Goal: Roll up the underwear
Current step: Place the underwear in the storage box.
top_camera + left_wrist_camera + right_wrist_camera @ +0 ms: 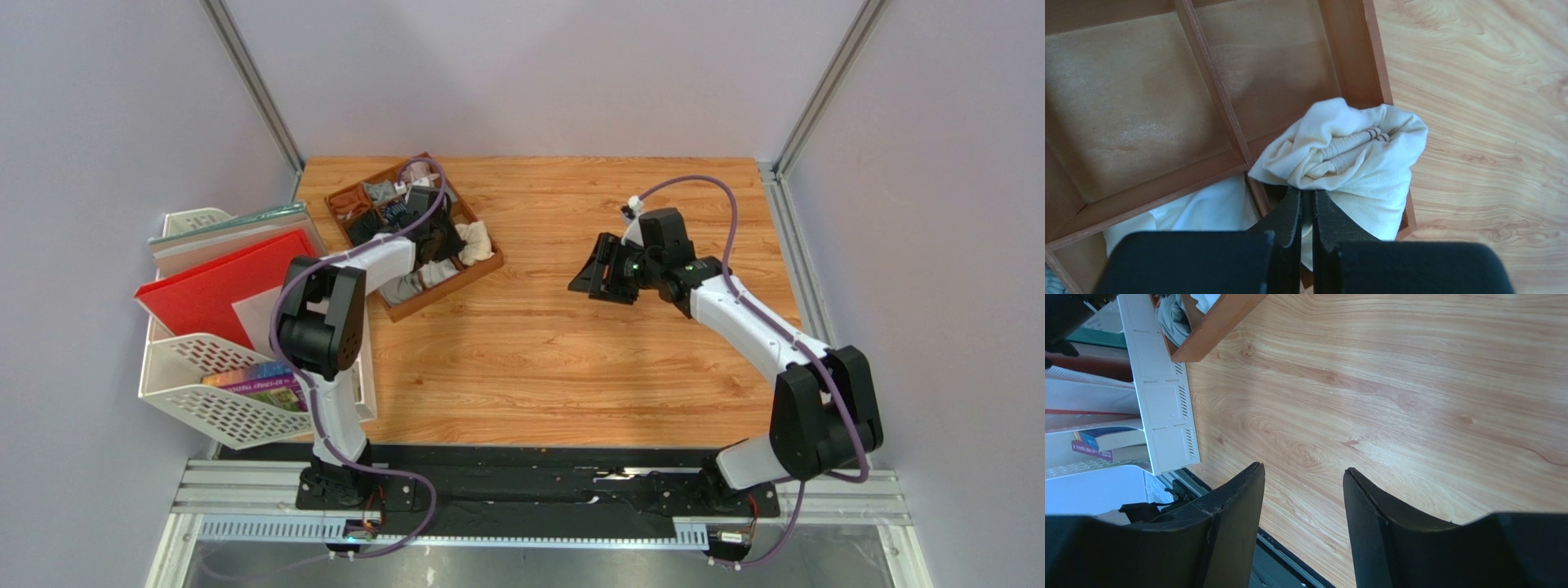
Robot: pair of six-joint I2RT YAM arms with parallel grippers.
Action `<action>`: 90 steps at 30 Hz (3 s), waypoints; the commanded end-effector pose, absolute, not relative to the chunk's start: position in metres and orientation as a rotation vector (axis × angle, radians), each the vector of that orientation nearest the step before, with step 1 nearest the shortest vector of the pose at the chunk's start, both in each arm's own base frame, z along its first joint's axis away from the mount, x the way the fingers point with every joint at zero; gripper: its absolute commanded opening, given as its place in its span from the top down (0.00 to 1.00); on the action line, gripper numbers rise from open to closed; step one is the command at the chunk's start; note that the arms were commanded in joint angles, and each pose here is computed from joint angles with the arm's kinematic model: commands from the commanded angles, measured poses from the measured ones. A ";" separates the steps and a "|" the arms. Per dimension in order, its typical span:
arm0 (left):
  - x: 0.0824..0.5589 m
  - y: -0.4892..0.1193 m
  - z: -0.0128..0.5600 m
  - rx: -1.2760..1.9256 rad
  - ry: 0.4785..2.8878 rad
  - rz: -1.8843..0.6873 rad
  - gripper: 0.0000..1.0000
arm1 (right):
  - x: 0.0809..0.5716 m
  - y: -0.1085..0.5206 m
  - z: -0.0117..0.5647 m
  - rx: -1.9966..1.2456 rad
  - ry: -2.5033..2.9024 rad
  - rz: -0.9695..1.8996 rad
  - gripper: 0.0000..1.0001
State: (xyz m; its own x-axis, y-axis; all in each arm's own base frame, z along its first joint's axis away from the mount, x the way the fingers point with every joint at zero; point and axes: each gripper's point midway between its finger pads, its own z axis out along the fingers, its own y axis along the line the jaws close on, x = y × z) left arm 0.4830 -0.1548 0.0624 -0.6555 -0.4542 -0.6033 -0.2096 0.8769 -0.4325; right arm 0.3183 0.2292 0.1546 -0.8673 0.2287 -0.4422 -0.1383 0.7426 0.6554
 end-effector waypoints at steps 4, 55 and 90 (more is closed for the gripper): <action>0.458 -0.154 0.021 -0.433 2.522 -0.288 1.00 | 0.325 0.258 0.167 -0.032 2.401 0.990 0.46; 0.498 -0.175 0.063 -0.196 2.412 -0.198 0.55 | 0.276 0.224 0.154 -0.022 2.443 0.899 0.45; 0.437 -0.187 0.028 -0.481 2.421 -0.516 0.49 | 0.254 0.208 0.154 -0.008 2.431 0.873 0.43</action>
